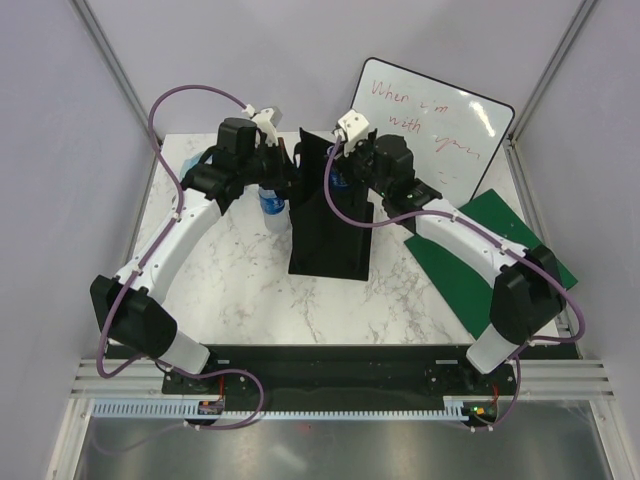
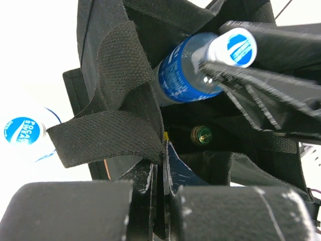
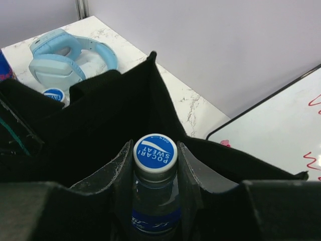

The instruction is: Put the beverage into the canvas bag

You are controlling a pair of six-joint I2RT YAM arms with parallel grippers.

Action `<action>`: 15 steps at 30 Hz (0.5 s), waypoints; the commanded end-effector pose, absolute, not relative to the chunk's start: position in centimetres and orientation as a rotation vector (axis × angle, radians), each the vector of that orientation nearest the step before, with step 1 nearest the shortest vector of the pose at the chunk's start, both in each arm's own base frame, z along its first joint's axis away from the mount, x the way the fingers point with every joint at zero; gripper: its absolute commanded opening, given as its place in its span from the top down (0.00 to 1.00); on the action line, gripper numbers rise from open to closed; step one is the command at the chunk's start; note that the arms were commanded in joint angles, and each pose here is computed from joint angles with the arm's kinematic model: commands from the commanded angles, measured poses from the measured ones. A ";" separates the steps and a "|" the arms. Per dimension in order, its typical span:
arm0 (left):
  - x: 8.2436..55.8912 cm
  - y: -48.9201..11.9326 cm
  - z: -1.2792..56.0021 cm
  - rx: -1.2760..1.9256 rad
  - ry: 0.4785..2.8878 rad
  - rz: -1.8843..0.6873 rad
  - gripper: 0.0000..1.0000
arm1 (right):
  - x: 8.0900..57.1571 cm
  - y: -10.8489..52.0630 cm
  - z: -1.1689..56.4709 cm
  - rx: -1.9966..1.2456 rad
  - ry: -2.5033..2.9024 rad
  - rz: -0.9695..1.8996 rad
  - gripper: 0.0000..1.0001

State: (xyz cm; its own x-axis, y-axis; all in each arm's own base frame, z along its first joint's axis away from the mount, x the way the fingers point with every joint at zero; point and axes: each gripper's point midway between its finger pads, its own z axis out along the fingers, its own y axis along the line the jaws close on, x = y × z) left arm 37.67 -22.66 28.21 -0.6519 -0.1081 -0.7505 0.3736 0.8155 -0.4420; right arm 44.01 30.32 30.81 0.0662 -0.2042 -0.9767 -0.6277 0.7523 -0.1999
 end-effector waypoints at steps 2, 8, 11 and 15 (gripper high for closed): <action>37.3 -22.7 31.3 0.232 2.068 -0.754 0.98 | 44.3 30.3 33.2 -0.655 1.378 0.375 1.00; 37.3 -22.8 31.6 0.232 2.062 -0.764 0.98 | 44.7 29.5 30.1 -0.670 1.399 0.355 1.00; 37.2 -22.7 31.8 0.229 2.057 -0.760 0.98 | 45.1 29.3 29.2 -0.668 1.421 0.368 1.00; 37.2 -22.7 32.0 0.224 2.055 -0.762 0.98 | 45.1 29.5 27.8 -0.667 1.456 0.420 1.00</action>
State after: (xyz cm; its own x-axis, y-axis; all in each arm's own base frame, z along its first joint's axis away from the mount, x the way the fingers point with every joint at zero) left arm 37.64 -22.71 28.22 -0.6528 -0.1076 -0.7499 0.3753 0.8139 -0.4436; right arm 44.35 29.34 24.60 -0.0057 -0.2233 -0.9747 -0.6393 0.7503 -0.1682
